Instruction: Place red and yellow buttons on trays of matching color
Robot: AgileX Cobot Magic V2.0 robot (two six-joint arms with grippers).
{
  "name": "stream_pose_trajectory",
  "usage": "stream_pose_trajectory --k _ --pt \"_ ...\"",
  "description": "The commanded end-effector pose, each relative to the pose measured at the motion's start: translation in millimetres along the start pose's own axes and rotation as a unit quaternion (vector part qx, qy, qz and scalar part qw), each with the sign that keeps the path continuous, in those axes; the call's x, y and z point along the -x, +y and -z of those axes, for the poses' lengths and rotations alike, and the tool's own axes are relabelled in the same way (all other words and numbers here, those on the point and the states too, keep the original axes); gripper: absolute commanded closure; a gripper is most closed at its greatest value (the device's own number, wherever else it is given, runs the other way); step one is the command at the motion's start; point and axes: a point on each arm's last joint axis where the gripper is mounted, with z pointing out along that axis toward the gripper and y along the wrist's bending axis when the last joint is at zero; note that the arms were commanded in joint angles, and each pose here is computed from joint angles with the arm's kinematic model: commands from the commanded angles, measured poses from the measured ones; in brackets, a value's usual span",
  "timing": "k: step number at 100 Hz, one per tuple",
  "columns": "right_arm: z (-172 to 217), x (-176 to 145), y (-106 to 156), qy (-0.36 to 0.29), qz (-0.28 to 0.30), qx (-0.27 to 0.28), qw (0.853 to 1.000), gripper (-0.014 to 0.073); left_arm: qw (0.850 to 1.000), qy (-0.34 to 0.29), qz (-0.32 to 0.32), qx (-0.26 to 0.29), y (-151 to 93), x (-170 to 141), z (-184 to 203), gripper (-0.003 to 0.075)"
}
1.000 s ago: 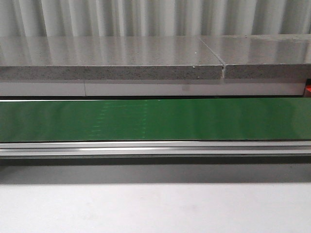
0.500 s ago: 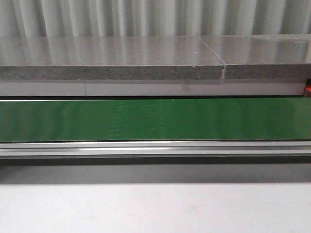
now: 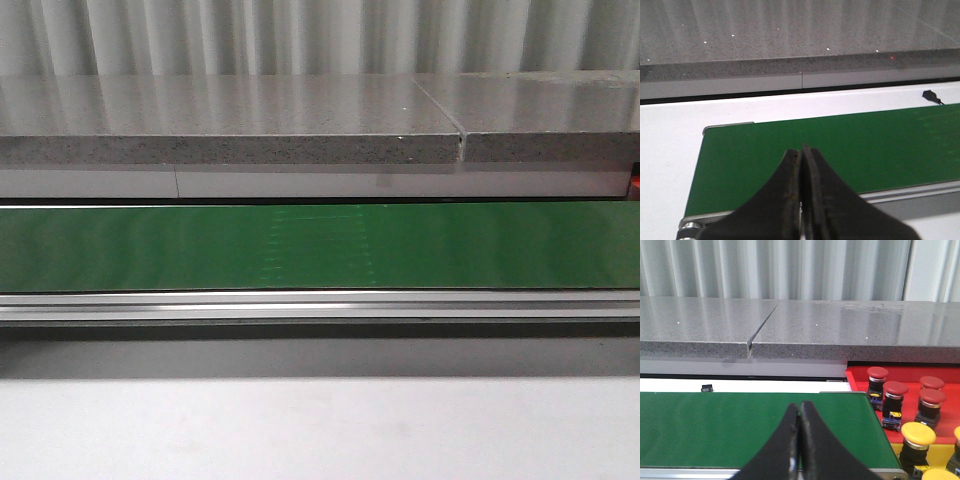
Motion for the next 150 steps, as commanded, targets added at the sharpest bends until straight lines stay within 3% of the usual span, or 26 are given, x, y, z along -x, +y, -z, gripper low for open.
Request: stream_pose_trajectory --k 1,38,59,62,150 --pt "3 15 1 -0.057 0.003 0.002 0.998 0.0666 0.997 -0.072 0.012 0.009 1 7 5 0.0741" --pt "3 15 1 -0.057 0.003 0.002 0.998 0.0666 0.989 -0.130 -0.016 0.066 8 -38 14 0.0741" --pt "3 15 1 -0.057 0.003 0.002 0.998 0.0666 0.986 -0.149 0.037 0.059 9 -76 8 0.0741" --pt "3 14 1 -0.057 0.003 0.002 0.998 0.0666 0.990 -0.121 0.039 0.060 9 -81 8 0.0741" --pt "3 14 1 -0.056 0.003 0.002 0.998 0.0666 0.992 -0.108 0.030 0.060 9 -83 7 0.0741"
